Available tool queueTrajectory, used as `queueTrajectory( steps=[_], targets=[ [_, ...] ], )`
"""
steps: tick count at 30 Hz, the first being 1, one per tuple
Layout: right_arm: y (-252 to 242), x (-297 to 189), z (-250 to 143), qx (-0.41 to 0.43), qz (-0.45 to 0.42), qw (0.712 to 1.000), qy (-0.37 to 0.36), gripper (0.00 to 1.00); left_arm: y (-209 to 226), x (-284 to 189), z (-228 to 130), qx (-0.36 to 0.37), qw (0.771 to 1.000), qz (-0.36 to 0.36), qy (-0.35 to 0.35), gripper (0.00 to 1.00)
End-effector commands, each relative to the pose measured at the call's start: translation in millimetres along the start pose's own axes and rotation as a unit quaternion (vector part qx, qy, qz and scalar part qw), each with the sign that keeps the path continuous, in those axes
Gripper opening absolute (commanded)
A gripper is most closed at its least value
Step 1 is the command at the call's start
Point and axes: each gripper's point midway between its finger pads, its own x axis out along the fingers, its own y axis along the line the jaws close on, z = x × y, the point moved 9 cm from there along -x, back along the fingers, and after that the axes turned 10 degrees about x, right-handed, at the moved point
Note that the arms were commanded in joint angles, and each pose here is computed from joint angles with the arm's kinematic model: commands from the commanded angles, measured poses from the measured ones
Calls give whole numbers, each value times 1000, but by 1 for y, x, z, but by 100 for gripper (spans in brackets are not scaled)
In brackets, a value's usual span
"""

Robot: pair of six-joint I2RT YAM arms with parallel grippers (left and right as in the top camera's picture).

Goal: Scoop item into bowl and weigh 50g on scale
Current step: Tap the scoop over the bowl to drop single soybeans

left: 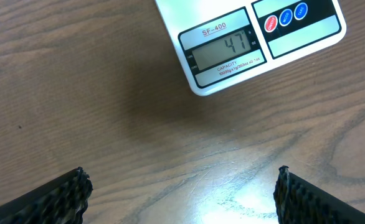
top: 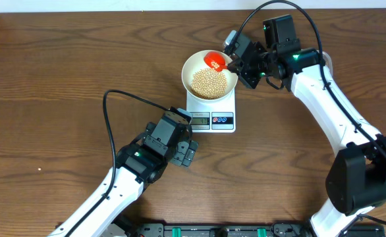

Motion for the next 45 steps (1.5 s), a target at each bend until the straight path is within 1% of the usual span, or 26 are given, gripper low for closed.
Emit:
queueTrajectory(
  steps=[1, 8, 15, 23, 45],
  targets=[
    [3, -5, 6, -26, -1, 1000, -11, 1, -1, 2, -2, 9, 1000, 0, 5, 96],
    [2, -5, 6, -26, -5, 1000, -10, 1, -1, 2, -2, 9, 1000, 0, 5, 96],
    [3, -5, 5, 52, -3, 999, -8, 1, -1, 2, -2, 9, 1000, 0, 5, 96],
    [3, -5, 6, 89, 0, 996, -11, 1, -1, 2, -2, 9, 1000, 0, 5, 96],
    [3, -5, 7, 91, 1, 996, -14, 1, -1, 2, -2, 9, 1000, 0, 5, 96]
  ],
)
